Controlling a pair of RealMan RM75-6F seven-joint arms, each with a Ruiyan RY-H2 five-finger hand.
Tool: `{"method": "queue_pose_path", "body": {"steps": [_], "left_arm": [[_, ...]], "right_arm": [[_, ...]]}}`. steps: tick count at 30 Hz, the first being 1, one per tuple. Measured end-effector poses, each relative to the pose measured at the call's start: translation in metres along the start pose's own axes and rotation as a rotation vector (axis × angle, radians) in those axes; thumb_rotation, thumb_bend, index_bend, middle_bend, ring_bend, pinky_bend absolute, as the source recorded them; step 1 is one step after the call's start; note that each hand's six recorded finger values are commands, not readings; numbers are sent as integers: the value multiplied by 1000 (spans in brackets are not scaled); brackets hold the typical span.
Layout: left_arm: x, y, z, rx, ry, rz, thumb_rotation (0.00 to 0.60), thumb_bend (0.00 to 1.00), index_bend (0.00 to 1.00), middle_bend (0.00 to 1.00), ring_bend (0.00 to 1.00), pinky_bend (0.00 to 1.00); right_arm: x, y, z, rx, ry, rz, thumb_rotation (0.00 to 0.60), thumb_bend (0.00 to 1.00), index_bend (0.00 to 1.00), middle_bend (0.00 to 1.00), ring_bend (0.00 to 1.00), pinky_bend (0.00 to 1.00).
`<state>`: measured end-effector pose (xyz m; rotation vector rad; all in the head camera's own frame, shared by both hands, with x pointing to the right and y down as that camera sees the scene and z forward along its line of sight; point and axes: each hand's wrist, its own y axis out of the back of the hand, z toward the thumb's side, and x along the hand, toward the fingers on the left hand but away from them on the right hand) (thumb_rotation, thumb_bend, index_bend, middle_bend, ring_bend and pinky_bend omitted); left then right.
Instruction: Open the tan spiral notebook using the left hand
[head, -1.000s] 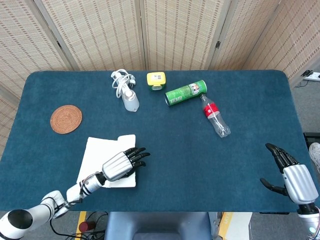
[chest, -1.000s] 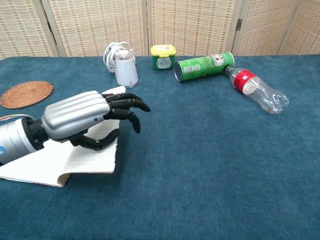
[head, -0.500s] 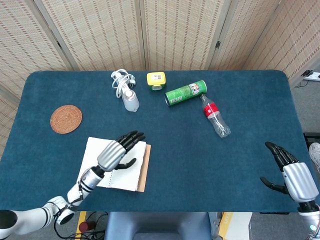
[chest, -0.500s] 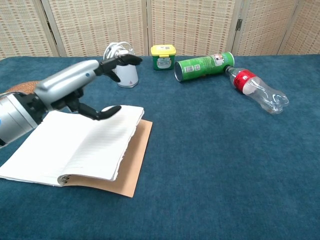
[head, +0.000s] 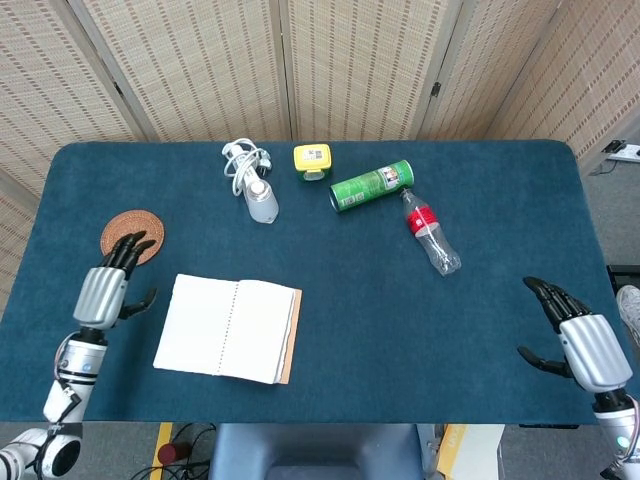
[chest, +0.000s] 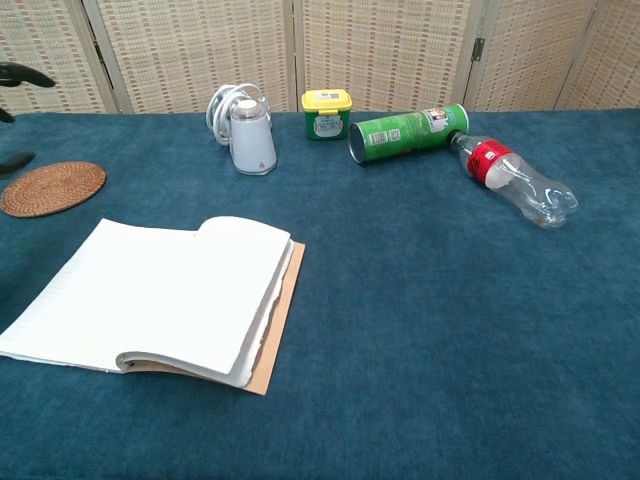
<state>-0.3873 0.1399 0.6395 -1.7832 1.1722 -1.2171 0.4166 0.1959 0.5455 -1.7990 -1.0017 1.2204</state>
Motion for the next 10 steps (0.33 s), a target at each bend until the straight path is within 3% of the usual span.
{"method": "queue_pose_path", "body": {"steps": [10], "left_arm": [[-68,32,-40,114,202,59,600,425,199,96,83,260]], "right_arm": [[-4,-6,-2,-9,-4,23,600,210,41,138,151,294]]}}
